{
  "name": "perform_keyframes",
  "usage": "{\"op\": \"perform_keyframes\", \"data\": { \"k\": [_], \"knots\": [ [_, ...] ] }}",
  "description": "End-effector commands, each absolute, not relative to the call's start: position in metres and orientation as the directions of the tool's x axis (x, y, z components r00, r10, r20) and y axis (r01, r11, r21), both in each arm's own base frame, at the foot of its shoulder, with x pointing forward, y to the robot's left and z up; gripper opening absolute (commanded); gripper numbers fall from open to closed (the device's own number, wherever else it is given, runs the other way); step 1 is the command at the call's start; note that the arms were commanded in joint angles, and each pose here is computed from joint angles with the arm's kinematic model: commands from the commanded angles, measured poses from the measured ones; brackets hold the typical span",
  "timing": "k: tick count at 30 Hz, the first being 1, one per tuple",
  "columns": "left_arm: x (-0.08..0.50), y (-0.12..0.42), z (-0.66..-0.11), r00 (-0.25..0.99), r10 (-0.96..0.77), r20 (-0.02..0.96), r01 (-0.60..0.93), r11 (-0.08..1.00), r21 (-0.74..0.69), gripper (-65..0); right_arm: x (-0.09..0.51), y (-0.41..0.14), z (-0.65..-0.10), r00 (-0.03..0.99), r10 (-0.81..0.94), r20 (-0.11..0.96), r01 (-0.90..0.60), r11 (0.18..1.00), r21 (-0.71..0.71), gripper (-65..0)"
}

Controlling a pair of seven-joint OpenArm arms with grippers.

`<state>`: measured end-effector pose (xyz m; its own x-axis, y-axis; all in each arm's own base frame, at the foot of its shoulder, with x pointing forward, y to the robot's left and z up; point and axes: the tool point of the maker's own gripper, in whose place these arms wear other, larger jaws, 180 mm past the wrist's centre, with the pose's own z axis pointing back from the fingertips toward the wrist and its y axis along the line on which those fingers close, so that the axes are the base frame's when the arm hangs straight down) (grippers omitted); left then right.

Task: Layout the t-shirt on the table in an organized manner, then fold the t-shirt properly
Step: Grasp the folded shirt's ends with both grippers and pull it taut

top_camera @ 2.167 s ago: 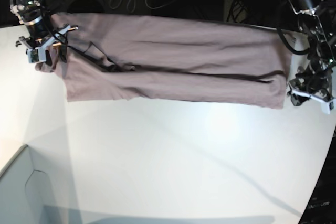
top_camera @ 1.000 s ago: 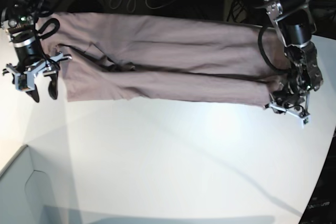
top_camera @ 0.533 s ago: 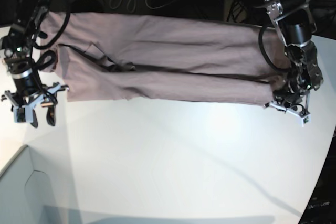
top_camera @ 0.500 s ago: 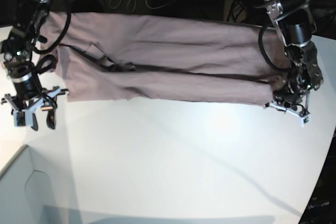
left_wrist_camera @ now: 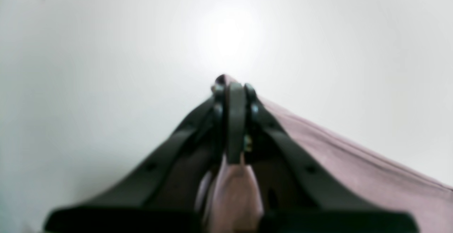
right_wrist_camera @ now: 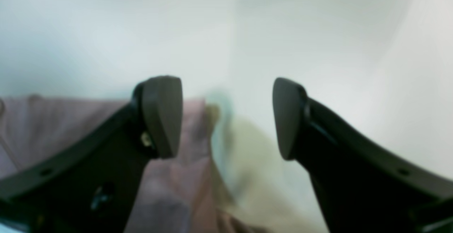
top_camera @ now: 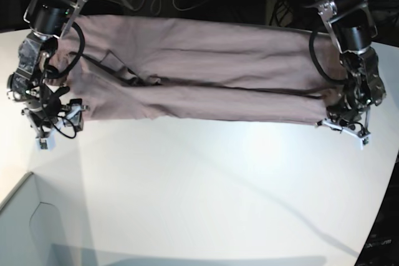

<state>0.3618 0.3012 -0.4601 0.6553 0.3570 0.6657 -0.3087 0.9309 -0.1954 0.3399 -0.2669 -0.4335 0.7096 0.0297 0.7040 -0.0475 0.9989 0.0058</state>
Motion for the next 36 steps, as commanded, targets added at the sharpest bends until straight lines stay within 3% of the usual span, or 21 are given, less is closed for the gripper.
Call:
{"op": "perform_keyframes", "data": {
  "k": [1, 16, 19, 26, 36],
  "knots": [
    [0.378, 0.311, -0.440, 0.612, 0.343, 0.712, -0.301, 0.934, -0.191, -65.0, 0.356, -0.271, -0.417, 0.665, 0.043, 0.746, -0.058, 0.998, -0.006, -24.8],
    [0.379, 0.310, -0.439, 0.608, 0.344, 0.715, -0.300, 0.934, -0.194, -65.0, 0.336, -0.246, -0.454, 0.740, 0.096, 0.665, -0.143, 0.990, 0.017, -25.8],
    [0.378, 0.311, -0.439, 0.607, 0.344, 0.716, -0.302, 0.934, -0.193, -65.0, 0.334, -0.246, -0.460, 0.751, 0.088, 0.654, -0.140, 0.990, 0.027, -33.7],
    [0.379, 0.312, -0.438, 0.604, 0.347, 0.718, -0.304, 0.932, -0.195, -65.0, 0.343, -0.245, -0.457, 0.745, 0.078, 0.662, -0.138, 0.990, 0.038, -64.8],
    [0.400, 0.314, -0.411, 0.558, 0.326, 0.763, -0.283, 0.939, -0.194, -65.0, 0.397, -0.256, -0.407, 0.656, 0.090, 0.750, -0.135, 0.991, -0.001, -65.0]
  ]
}}
